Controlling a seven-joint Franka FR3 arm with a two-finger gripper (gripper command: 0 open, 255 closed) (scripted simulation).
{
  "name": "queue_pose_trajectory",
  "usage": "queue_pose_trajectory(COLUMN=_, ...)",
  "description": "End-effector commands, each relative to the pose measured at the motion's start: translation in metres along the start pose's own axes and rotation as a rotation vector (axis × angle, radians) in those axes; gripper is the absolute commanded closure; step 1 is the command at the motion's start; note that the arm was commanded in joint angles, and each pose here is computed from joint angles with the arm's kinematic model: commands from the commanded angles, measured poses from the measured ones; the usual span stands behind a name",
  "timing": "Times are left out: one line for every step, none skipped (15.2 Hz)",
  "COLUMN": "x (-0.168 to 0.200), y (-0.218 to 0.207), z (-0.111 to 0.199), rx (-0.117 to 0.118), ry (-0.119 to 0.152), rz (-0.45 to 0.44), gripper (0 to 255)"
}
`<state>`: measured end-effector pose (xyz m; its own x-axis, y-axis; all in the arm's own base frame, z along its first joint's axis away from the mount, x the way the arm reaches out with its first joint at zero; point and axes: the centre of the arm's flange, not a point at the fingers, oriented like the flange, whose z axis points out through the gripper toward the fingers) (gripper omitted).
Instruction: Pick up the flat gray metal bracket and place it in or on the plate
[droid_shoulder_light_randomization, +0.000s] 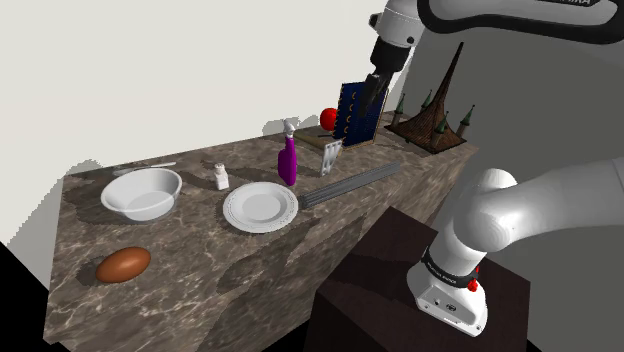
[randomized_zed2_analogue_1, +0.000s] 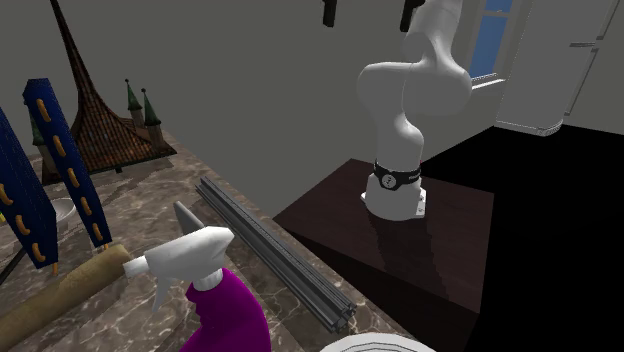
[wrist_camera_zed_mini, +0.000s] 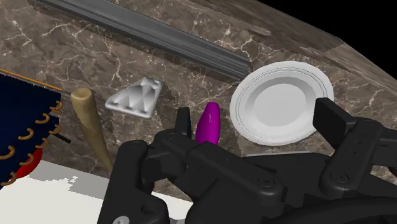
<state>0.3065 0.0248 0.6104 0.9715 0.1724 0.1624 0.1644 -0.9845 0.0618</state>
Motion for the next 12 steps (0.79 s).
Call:
queue_pose_trajectory(x=0.0, y=0.0, z=0.0, rx=0.0, ry=0.0, rz=0.0, gripper=0)
queue_pose_trajectory(x=-0.001, y=0.012, z=0.008, rx=0.006, ry=-0.003, rz=-0.045, gripper=0)
queue_pose_trajectory(x=-0.002, y=0.023, z=0.016, rx=0.012, ry=-0.005, rz=-0.091, gripper=0)
queue_pose_trajectory(x=-0.002, y=0.035, z=0.023, rx=0.018, ry=-0.008, rz=-0.136, gripper=0)
queue_pose_trajectory(x=-0.001, y=0.046, z=0.031, rx=0.025, ry=-0.011, rz=-0.182, gripper=0)
queue_pose_trajectory(x=-0.001, y=0.057, z=0.039, rx=0.031, ry=-0.013, rz=-0.227, gripper=0)
queue_pose_trajectory(x=0.001, y=0.069, z=0.047, rx=0.037, ry=-0.016, rz=-0.272, gripper=0)
queue_pose_trajectory(x=0.003, y=0.08, z=0.056, rx=0.043, ry=-0.019, rz=-0.318, gripper=0)
queue_pose_trajectory(x=0.005, y=0.091, z=0.064, rx=0.049, ry=-0.021, rz=-0.363, gripper=0)
queue_pose_trajectory(x=0.008, y=0.102, z=0.072, rx=0.055, ry=-0.024, rz=-0.408, gripper=0)
queue_pose_trajectory(x=0.011, y=0.112, z=0.08, rx=0.061, ry=-0.027, rz=-0.454, gripper=0)
queue_pose_trajectory(x=0.015, y=0.123, z=0.089, rx=0.068, ry=-0.029, rz=-0.499, gripper=0)
